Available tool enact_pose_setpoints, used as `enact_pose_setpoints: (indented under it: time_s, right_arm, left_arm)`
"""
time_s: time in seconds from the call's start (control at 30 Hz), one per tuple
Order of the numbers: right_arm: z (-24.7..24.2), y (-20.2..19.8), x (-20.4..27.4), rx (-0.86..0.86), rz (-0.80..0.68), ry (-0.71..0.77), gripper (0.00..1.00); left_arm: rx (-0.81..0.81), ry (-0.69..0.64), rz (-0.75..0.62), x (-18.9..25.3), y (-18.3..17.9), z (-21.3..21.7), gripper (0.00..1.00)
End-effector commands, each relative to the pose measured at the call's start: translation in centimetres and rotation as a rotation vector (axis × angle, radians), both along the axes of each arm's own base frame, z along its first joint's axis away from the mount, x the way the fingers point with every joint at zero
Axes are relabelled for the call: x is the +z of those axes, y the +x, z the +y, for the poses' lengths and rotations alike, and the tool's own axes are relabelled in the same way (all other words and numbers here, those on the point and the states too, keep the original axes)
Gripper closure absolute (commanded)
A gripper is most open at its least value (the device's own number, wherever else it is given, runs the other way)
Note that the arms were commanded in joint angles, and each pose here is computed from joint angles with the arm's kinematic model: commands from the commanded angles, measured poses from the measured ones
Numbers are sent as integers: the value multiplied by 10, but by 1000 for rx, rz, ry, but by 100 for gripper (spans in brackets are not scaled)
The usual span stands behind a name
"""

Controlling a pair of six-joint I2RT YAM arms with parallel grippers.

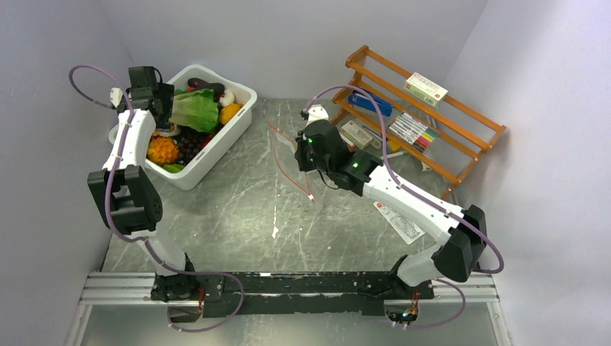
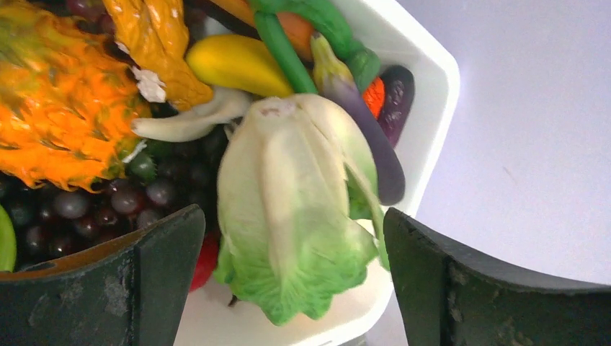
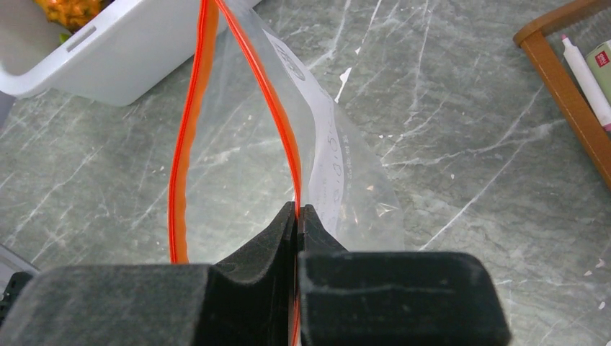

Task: Place the food in the zip-top bag and seal the zipper
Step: Pick up the fake vegetable from the bin.

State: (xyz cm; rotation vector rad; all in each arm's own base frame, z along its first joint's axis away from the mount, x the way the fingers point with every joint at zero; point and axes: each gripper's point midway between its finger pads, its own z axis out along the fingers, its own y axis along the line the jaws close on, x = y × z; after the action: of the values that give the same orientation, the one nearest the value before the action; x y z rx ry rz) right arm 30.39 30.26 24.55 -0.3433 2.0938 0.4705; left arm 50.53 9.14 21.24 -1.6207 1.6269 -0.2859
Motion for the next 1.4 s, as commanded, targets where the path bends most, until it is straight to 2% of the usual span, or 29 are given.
enact_pose_setpoints:
  time_s: [0.0, 0.1, 0.2, 0.4, 0.47, 0.53, 0.63, 0.7, 0.9, 0.97, 1.1, 1.17, 1.37]
  right_arm:
    - [7, 2, 7, 11, -22, 23, 100]
    - [7, 1, 9, 17, -27, 24, 100]
    - [5, 2, 13, 13, -42, 25, 100]
    - [6, 2, 13, 18, -51, 25, 100]
    - [7, 2, 13, 23, -49, 26, 100]
    - [8, 3, 12, 25, -46, 25, 100]
    - [7, 2, 15, 23, -49, 24, 100]
    - [5, 2, 14, 18, -52, 23, 100]
    - [1, 5, 13, -1, -69, 17, 100]
    - [1, 5, 16, 8, -77, 12, 100]
    - [4, 8, 23, 3, -65, 17, 100]
    - [8, 9, 26, 7, -67, 28, 100]
    - [12, 14, 22, 3, -63, 20, 100]
  left_arm:
    - [-42, -34, -62, 8, 15, -20, 6]
    - [-81, -72, -36, -3, 28, -32, 3]
    - [-114, -96, -45, -18, 37, -39, 5]
    - [-92, -120, 46, -54, 38, -40, 2]
    - [-102, -119, 36, -59, 43, -41, 6]
    - [-116, -106, 29, -59, 47, -40, 19]
    - [-153, -55, -3, -48, 48, -39, 46]
    - [-188, -15, -21, -38, 46, -39, 56]
    - [-291, 61, -31, -15, 29, -45, 60]
    - [-364, 127, -61, 0, 21, -48, 58]
    - [-559, 254, -150, 26, 4, -66, 63]
    - [-640, 275, -184, 36, -5, -77, 68]
    - [-813, 311, -231, 55, -32, -101, 67]
